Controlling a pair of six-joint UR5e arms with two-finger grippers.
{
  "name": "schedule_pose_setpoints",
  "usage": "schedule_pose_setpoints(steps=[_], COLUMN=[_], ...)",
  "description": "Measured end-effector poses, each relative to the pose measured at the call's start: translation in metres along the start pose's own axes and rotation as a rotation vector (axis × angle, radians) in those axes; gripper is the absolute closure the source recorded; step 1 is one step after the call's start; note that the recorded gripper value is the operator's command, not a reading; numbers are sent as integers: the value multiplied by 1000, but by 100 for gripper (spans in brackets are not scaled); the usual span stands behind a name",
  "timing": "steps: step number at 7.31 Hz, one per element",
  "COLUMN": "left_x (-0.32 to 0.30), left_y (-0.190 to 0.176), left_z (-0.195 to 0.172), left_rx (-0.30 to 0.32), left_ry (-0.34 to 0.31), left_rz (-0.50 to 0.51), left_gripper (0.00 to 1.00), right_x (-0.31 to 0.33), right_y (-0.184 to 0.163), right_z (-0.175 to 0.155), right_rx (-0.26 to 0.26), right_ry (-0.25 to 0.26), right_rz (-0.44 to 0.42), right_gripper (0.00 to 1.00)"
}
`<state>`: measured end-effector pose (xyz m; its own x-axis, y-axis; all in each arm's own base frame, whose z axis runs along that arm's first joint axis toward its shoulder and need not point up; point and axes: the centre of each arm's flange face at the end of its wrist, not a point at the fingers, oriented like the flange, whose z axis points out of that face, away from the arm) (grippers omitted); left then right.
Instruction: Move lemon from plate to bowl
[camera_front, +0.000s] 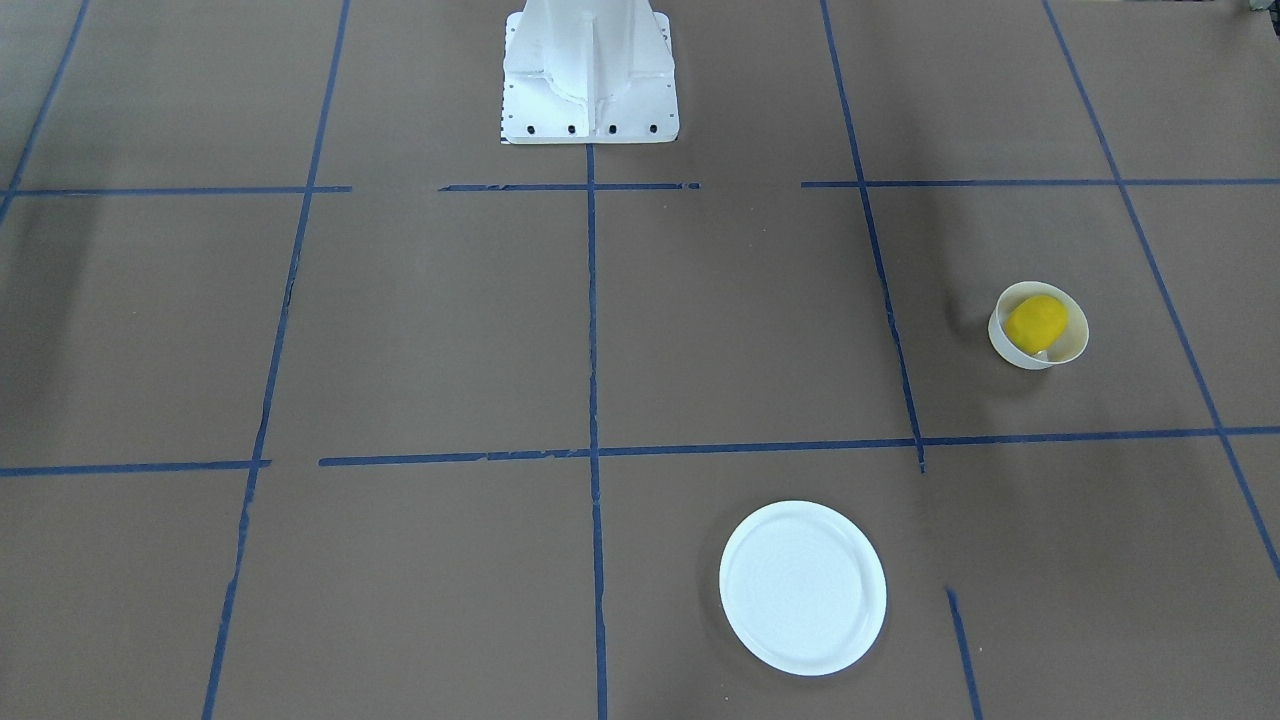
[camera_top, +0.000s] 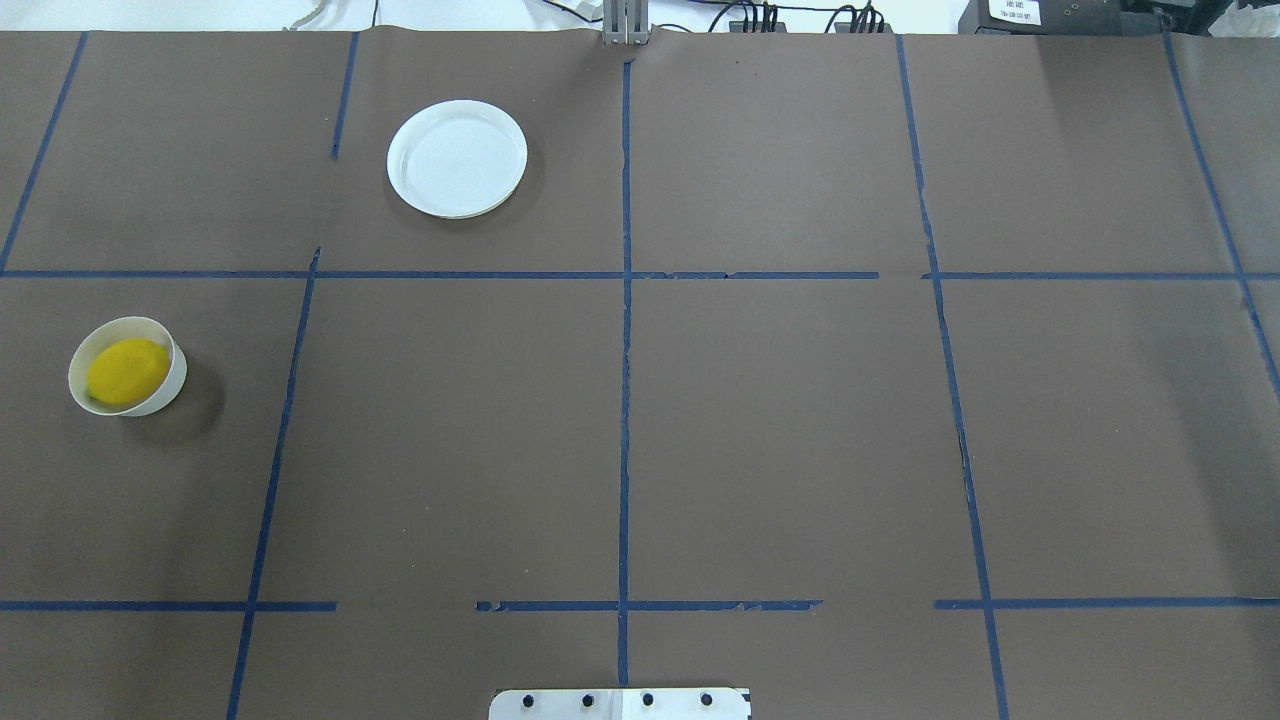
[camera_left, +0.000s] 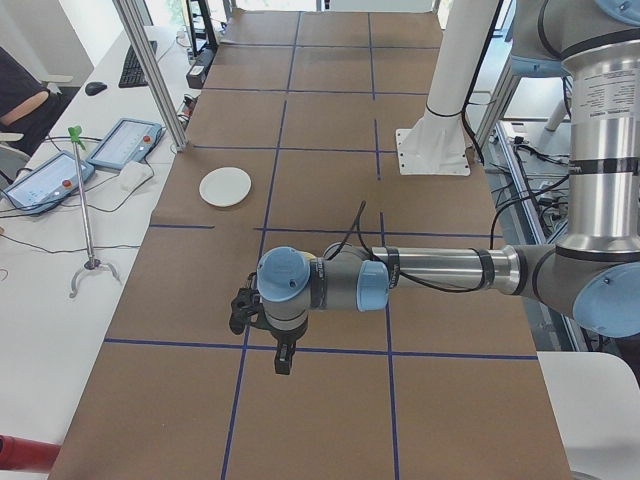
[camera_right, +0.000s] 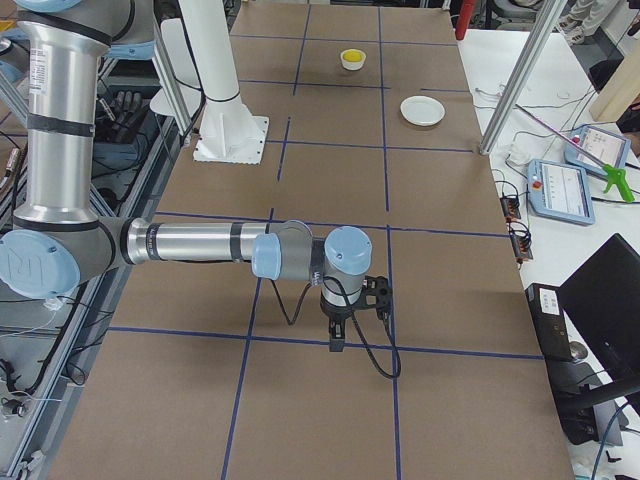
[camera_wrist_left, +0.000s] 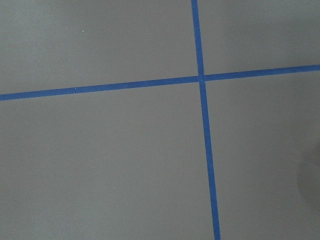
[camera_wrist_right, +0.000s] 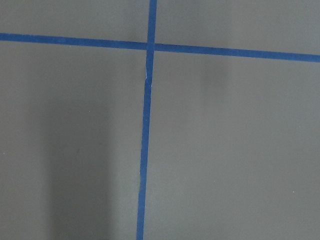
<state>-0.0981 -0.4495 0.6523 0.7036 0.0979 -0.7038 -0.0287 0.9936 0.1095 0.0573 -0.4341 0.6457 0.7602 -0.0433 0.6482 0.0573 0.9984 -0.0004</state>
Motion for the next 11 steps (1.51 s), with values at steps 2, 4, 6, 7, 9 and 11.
schedule_pose_setpoints(steps=[2,4,6,7,9,11], left_x=[1,1,1,1,0,0], left_y=[-1,-1,-2,-3,-4,-4], left_z=[-1,-1,-2,-2,-2,-2], left_rx=[2,3,3,2,1,1], left_ry=[0,-1,-6,-16,-27,-29], left_rz=[2,3,5,6,7,7], left_gripper=[0,0,0,0,0,0], right_x=[0,0,0,0,0,0], right_y=[0,0,0,0,0,0], right_z=[0,0,0,0,0,0], right_rx=[0,0,0,0,0,0], right_ry=[0,-1,0,0,-1,-1], right_rz=[0,0,0,0,0,0], right_gripper=[0,0,0,0,0,0])
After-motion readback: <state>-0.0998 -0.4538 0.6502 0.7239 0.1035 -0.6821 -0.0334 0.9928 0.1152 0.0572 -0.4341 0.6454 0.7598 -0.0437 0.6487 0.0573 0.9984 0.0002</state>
